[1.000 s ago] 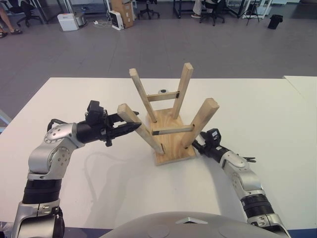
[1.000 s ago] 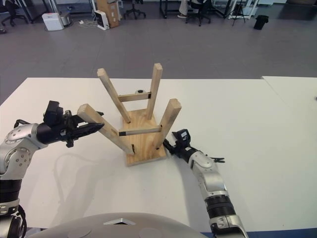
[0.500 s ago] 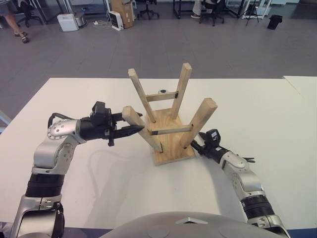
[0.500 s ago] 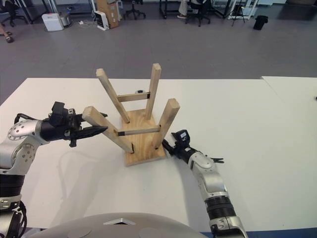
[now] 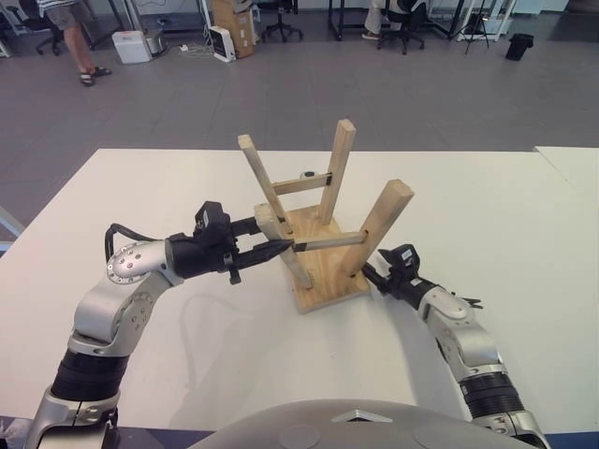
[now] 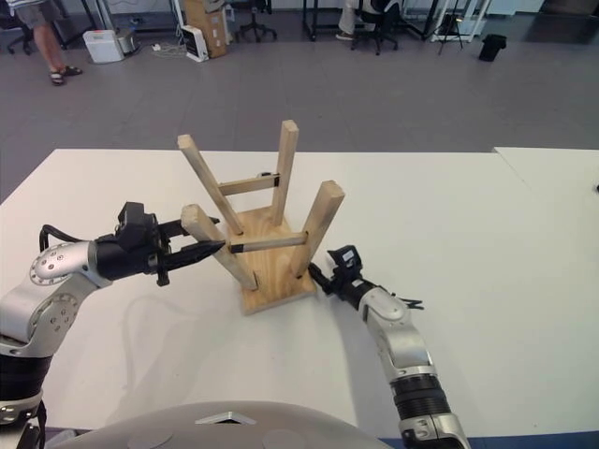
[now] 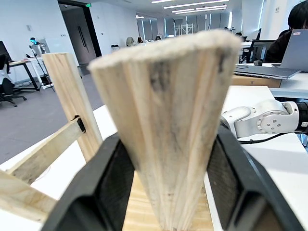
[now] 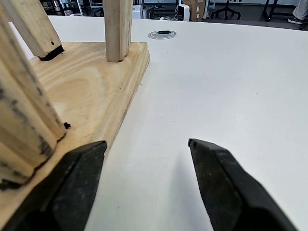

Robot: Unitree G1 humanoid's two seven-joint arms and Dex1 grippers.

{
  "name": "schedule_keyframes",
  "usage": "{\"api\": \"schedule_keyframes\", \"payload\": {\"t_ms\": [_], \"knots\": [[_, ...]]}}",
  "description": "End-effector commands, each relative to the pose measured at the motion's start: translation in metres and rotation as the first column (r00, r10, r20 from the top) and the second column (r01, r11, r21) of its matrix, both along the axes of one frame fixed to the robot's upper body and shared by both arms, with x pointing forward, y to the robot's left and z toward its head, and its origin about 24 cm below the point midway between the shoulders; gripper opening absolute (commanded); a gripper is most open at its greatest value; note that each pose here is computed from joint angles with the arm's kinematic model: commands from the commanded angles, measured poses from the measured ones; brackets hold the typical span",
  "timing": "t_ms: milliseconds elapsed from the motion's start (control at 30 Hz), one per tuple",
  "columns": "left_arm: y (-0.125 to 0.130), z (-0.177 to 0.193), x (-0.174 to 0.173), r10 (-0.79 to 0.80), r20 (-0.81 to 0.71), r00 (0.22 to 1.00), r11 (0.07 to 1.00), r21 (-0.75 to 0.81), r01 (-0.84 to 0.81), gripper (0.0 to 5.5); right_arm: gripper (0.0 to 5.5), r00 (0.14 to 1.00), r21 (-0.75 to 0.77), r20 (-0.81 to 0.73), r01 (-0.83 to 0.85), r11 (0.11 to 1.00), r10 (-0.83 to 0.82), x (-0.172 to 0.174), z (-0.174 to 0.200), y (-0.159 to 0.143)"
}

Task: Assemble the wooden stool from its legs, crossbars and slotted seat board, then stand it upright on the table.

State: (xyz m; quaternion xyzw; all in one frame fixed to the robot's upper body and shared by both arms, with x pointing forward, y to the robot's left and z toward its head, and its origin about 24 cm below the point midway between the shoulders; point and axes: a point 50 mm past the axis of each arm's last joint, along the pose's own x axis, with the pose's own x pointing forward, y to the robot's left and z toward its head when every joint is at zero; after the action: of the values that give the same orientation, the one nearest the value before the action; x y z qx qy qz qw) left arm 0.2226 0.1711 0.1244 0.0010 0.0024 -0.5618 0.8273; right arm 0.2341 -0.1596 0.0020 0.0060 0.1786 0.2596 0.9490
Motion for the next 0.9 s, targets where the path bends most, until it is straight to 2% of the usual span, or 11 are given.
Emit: {"api": "schedule_keyframes", "payload": {"t_ms": [33, 100, 233, 300, 400, 467, 533, 633, 700, 800, 900], "knots": [[0.015, -0.116, -0.045, 0.232, -0.458, 0.858, 0.931, 0.359, -0.060, 2.03, 3.20, 0.989, 0.015, 0.138, 0.043, 0.999, -0.045, 0.019, 0.056, -0.028], [0.014, -0.118, -0.046, 0.223, -0.452, 0.864, 0.930, 0.366, -0.049, 2.03, 3.20, 0.936, -0.013, 0.337, 0.115, 0.993, -0.104, 0.039, 0.125, -0.054], [0.012, -0.120, -0.048, 0.216, -0.444, 0.869, 0.930, 0.365, -0.044, 2.03, 3.20, 0.789, -0.033, 0.606, 0.158, 0.987, -0.106, 0.047, 0.224, -0.058], [0.013, -0.121, -0.049, 0.215, -0.442, 0.871, 0.930, 0.364, -0.045, 2.03, 3.20, 0.715, -0.016, 0.695, 0.124, 0.992, -0.079, 0.043, 0.259, -0.043], [0.013, -0.122, -0.049, 0.218, -0.440, 0.871, 0.931, 0.363, -0.049, 2.03, 3.20, 0.658, -0.016, 0.750, -0.073, 0.997, 0.060, 0.031, 0.284, 0.011], [0.014, -0.123, -0.047, 0.222, -0.439, 0.871, 0.931, 0.360, -0.056, 2.03, 3.20, 0.687, -0.102, 0.700, -0.175, 0.979, 0.196, 0.026, 0.261, 0.048], [0.016, -0.123, -0.045, 0.224, -0.437, 0.871, 0.931, 0.360, -0.059, 2.03, 3.20, 0.740, -0.324, 0.557, -0.223, 0.919, 0.376, 0.021, 0.200, 0.073], [0.015, -0.122, -0.043, 0.222, -0.432, 0.874, 0.932, 0.358, -0.060, 2.03, 3.20, 0.807, -0.550, 0.240, -0.344, 0.761, 0.539, 0.003, 0.101, 0.078], [0.015, -0.121, -0.042, 0.219, -0.428, 0.877, 0.933, 0.356, -0.059, 2.03, 3.20, 0.819, -0.612, 0.086, -0.406, 0.679, 0.567, -0.011, 0.063, 0.069], [0.013, -0.119, -0.038, 0.217, -0.420, 0.881, 0.933, 0.353, -0.062, 2.03, 3.20, 0.831, -0.622, 0.103, -0.375, 0.688, 0.547, -0.008, 0.063, 0.066], [0.009, -0.102, -0.027, 0.190, -0.367, 0.911, 0.951, 0.300, -0.077, 2.03, 3.20, 0.829, -0.560, 0.269, -0.280, 0.780, 0.490, 0.008, 0.103, 0.070]]}}
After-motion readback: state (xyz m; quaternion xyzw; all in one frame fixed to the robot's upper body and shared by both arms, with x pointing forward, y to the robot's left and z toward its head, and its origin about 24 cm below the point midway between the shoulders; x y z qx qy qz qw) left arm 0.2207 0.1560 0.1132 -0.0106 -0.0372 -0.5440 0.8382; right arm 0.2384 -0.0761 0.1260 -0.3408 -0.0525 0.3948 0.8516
